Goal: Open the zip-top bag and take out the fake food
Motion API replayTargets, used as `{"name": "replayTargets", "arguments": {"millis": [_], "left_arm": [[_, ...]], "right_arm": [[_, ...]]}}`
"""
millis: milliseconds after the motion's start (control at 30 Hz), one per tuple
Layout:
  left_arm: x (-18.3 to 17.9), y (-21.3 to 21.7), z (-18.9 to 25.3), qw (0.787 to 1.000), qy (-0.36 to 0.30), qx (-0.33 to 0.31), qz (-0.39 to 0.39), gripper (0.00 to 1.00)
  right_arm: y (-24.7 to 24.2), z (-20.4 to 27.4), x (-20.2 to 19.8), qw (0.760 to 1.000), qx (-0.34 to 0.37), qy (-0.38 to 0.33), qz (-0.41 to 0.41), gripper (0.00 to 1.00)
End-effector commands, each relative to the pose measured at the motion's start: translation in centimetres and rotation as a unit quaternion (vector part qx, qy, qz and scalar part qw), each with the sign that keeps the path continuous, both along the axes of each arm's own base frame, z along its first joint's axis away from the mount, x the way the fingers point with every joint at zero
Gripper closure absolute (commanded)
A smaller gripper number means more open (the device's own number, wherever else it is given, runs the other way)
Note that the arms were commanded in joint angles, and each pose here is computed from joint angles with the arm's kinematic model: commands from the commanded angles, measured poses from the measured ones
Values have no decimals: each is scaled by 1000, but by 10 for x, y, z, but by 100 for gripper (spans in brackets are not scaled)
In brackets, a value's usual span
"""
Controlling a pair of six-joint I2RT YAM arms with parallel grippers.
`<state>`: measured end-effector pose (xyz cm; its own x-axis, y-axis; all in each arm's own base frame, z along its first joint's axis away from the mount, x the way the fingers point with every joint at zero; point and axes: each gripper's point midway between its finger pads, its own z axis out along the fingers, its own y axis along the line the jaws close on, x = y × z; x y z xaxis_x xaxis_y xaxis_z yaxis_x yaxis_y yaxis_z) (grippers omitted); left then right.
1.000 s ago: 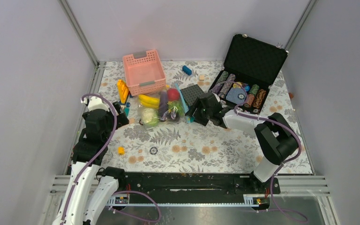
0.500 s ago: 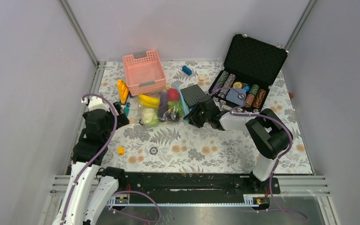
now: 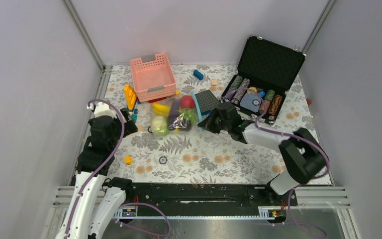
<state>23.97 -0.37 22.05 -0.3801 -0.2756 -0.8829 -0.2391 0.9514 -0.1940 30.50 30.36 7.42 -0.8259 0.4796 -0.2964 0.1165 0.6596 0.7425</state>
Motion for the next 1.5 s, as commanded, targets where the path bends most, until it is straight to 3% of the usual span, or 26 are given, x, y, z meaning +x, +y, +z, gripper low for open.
{"name": "replayTargets", "arguments": {"millis": [0,233,667,1000,1133,1267,1467], "left_arm": [[7,-10,19,999,-26,-11,-26,5],[10,-41,25,993,-34,-46,-105,12],[-2,-85,72,968,-68,-117,-212,13],[-18,-120,64,935,-69,-166,-305,13],[-27,-136,67,911,-103,-177,-359,10],[-47,-159,91,862,-160,-177,-448,10],[-76,-184,136,797,-255,-96,-539,14]], "right_arm": [[-15,44,-19,993,-43,-87,65,100],[-35,78,-69,970,-94,-131,182,100],[-36,223,-106,892,-110,-260,353,100],[-43,183,-165,836,-109,-219,491,100],[-50,178,-181,829,-105,-229,499,100],[-54,176,-192,827,-90,-230,505,100],[-55,204,-210,801,-65,-260,535,100]]}}
